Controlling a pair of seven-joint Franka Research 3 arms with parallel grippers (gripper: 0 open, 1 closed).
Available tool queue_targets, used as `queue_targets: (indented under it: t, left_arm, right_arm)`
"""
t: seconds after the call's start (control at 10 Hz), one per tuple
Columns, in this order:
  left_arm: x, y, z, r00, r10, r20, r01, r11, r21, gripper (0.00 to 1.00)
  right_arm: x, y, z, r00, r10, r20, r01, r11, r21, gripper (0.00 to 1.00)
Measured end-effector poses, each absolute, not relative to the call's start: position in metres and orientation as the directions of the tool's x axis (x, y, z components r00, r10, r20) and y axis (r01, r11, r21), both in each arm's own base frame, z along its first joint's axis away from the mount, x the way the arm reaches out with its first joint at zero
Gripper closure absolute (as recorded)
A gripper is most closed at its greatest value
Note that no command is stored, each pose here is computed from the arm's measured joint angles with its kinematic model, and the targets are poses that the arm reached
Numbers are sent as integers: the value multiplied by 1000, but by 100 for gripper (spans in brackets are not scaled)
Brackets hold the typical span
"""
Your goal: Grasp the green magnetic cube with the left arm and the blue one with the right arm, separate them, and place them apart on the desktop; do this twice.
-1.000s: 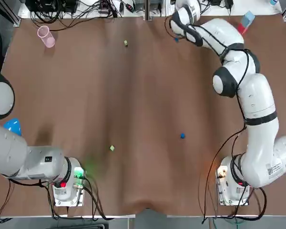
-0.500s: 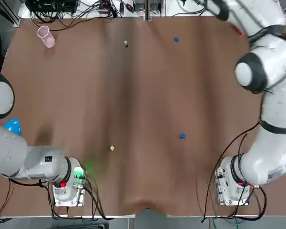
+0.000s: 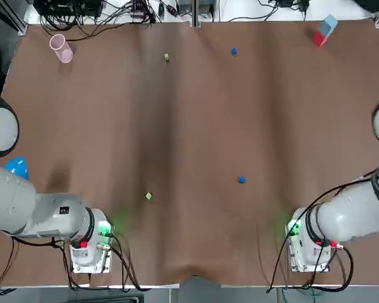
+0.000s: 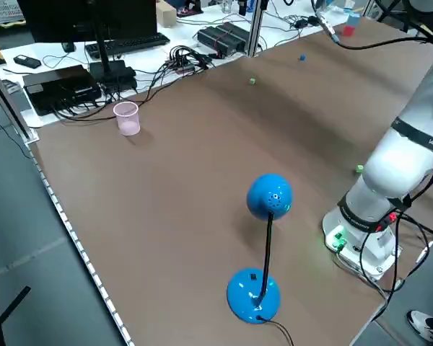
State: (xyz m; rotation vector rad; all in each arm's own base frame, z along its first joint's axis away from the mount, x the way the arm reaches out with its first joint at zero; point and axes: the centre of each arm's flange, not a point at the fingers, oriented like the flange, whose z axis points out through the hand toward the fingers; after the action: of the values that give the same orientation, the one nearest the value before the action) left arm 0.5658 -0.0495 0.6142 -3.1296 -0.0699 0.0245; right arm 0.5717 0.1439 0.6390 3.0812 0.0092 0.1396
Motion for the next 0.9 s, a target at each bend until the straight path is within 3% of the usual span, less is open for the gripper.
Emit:
queue_targets:
  t: [0.4, 0.7, 0.9]
  left_arm:
    - [566, -52, 614, 999, 40, -16, 39, -999, -11, 0]
    - [565, -56, 614, 999, 34, -16, 34, -999, -10, 0]
    - [565, -55, 614, 999, 35, -15, 35, -999, -10, 0]
  right_arm:
    - [562, 63, 628, 998, 55, -24, 56, -998, 24, 9]
    - [563, 43, 628, 998, 57, -26, 56, -998, -5, 0]
    - [563, 45, 637, 998, 61, -7, 61, -998, -9, 0]
